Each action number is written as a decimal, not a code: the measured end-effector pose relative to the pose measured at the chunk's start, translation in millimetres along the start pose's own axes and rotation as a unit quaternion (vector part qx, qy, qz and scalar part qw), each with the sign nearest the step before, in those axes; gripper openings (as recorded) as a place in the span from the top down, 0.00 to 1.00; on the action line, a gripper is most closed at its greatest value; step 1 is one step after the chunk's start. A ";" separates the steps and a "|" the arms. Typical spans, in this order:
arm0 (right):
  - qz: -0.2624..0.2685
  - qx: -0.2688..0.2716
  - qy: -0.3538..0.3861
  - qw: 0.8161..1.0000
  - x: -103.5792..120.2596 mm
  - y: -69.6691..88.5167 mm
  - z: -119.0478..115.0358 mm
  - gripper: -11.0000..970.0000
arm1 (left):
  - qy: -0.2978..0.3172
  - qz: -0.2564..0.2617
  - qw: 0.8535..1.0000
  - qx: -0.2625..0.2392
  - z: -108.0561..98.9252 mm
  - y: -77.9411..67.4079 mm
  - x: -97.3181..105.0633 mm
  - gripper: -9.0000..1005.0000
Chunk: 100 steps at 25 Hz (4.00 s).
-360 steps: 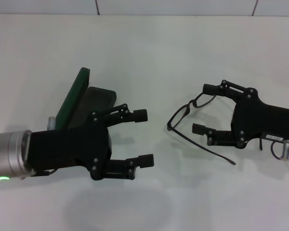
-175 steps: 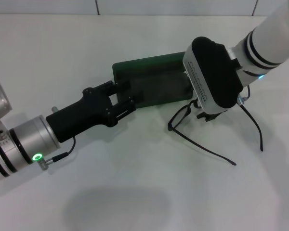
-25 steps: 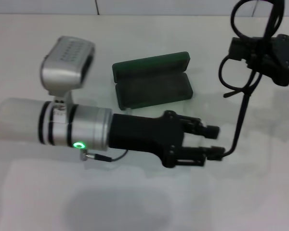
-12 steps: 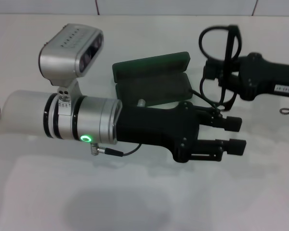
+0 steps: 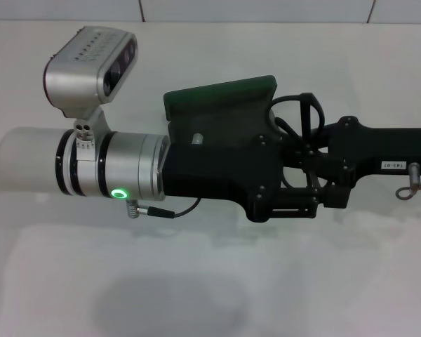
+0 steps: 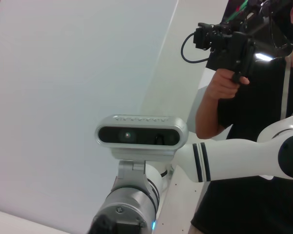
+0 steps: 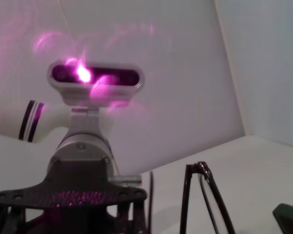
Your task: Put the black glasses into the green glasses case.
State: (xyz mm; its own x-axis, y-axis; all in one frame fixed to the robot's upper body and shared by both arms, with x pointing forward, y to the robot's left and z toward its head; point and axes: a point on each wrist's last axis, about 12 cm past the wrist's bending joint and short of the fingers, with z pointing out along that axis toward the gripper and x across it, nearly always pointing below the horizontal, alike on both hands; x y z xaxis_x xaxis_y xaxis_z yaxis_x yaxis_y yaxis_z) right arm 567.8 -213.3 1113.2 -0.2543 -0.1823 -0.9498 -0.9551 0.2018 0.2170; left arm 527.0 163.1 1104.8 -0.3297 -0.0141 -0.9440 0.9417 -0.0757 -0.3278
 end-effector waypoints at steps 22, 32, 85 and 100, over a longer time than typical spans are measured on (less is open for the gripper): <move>-0.021 -0.007 0.020 1.000 0.9 -0.1 -0.1 0.81 | 0.004 0.003 1.000 -0.016 1.8 5.5 -1.8 0.49; -0.061 0.046 0.030 0.997 0.4 -12.0 -3.6 0.80 | -0.065 0.005 0.993 -0.094 -27.4 10.0 -4.5 0.49; -0.497 0.273 0.201 0.799 -4.8 13.8 120.9 0.75 | -0.197 0.005 0.885 -0.421 -124.4 21.9 23.0 0.49; -0.468 0.285 0.189 0.815 1.1 15.3 125.9 0.73 | -0.195 -0.004 0.887 -0.419 -119.7 21.0 29.8 0.49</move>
State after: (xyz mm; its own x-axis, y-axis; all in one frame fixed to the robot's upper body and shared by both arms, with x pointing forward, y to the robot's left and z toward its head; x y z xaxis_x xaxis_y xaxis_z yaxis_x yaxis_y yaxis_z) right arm 572.0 -89.3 1087.1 0.4130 -0.7743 -0.4795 -0.5595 0.1997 -0.8044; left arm 545.0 280.5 1065.3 -0.1799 -0.3729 -0.9103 0.6047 0.6880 -0.4013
